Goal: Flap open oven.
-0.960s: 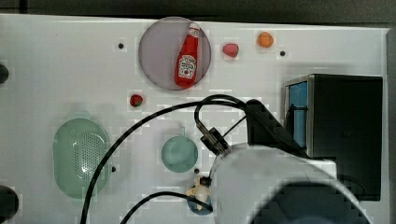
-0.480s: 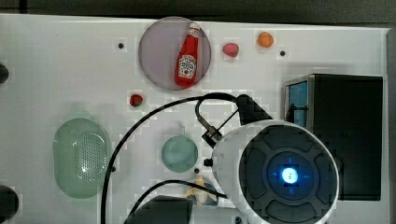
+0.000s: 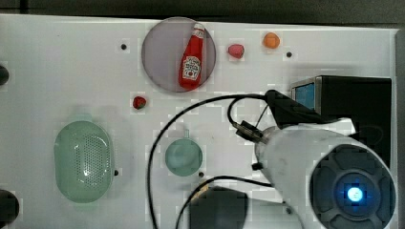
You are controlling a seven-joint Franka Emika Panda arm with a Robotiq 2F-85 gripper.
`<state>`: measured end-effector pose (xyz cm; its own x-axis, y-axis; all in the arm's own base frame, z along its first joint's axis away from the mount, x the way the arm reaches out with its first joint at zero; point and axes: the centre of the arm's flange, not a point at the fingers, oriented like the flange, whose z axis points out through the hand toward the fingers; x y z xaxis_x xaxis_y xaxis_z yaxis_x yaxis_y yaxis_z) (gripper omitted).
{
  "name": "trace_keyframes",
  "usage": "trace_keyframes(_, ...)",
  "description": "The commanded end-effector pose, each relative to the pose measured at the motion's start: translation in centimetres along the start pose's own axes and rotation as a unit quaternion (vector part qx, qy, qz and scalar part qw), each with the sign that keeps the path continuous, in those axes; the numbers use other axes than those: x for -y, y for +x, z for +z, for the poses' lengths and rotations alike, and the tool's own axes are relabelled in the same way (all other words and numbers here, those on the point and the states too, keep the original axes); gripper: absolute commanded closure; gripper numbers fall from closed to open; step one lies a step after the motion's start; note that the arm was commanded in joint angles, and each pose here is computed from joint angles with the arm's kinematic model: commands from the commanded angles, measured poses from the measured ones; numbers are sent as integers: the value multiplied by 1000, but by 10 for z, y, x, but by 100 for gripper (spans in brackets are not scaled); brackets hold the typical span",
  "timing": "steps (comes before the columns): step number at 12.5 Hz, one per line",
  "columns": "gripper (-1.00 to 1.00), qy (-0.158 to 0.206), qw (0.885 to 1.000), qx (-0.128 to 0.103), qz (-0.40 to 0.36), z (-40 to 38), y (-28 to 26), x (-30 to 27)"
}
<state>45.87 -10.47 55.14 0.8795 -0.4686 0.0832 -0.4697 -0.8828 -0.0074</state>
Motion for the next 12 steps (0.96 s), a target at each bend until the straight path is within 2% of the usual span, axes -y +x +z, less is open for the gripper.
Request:
trace_keyframes(1,65,-1,996,19,-87,41,8,-40)
trace_keyframes(4,65,-13,989,17,-143,71,18,-63)
trace_keyframes(7,65,-18,983,0,-184,95,38,-89)
trace_keyframes(12,65,-35,985,2,-167,140,58,-125)
